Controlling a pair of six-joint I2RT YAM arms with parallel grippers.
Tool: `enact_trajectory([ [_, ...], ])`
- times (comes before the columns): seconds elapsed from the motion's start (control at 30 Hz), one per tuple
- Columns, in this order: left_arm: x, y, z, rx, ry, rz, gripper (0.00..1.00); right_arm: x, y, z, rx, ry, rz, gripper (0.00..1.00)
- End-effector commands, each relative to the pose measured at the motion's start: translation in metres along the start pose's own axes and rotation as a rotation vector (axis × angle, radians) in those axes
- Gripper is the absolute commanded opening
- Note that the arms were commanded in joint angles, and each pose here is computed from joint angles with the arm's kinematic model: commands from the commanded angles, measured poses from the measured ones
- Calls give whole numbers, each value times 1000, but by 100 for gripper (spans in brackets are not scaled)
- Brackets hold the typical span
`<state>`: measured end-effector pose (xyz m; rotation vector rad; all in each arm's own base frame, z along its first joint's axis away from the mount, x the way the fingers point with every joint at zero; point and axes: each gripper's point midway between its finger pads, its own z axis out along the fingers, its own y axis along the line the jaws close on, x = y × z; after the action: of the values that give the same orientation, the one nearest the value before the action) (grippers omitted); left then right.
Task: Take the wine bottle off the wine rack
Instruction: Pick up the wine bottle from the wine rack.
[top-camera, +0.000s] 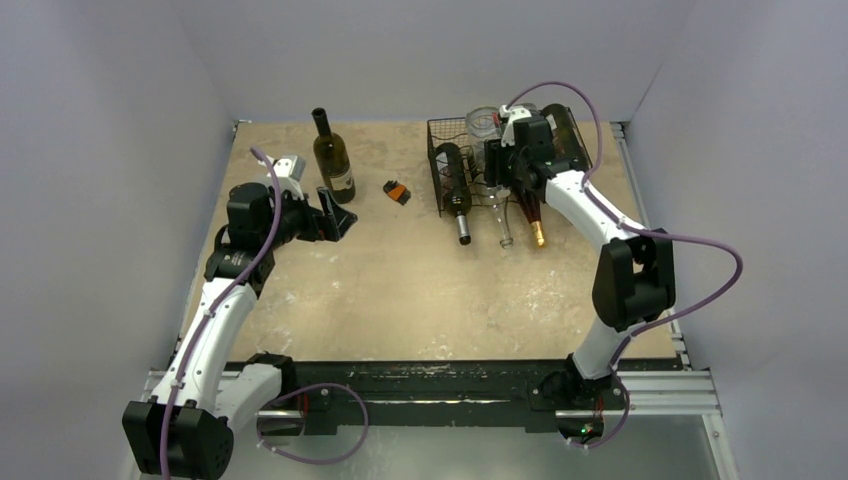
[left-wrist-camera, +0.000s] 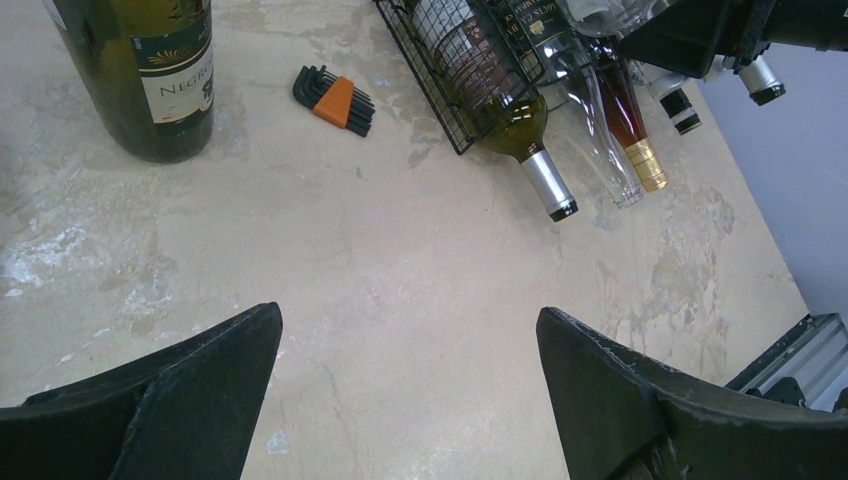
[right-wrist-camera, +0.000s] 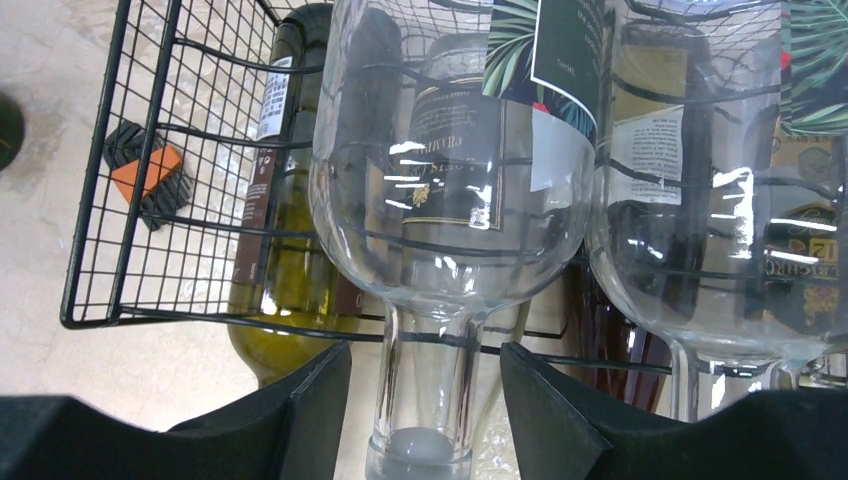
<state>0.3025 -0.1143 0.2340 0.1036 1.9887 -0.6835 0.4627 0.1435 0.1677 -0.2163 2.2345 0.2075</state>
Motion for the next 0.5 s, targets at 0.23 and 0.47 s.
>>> enact_trajectory([
  [0.23,-24,-8,-7,18,-59,20,100,-30,2,7,11,-70,23,57],
  [0.47,-24,-8,-7,17,-59,17,100,-28,5,13,-4,-66,43,55],
])
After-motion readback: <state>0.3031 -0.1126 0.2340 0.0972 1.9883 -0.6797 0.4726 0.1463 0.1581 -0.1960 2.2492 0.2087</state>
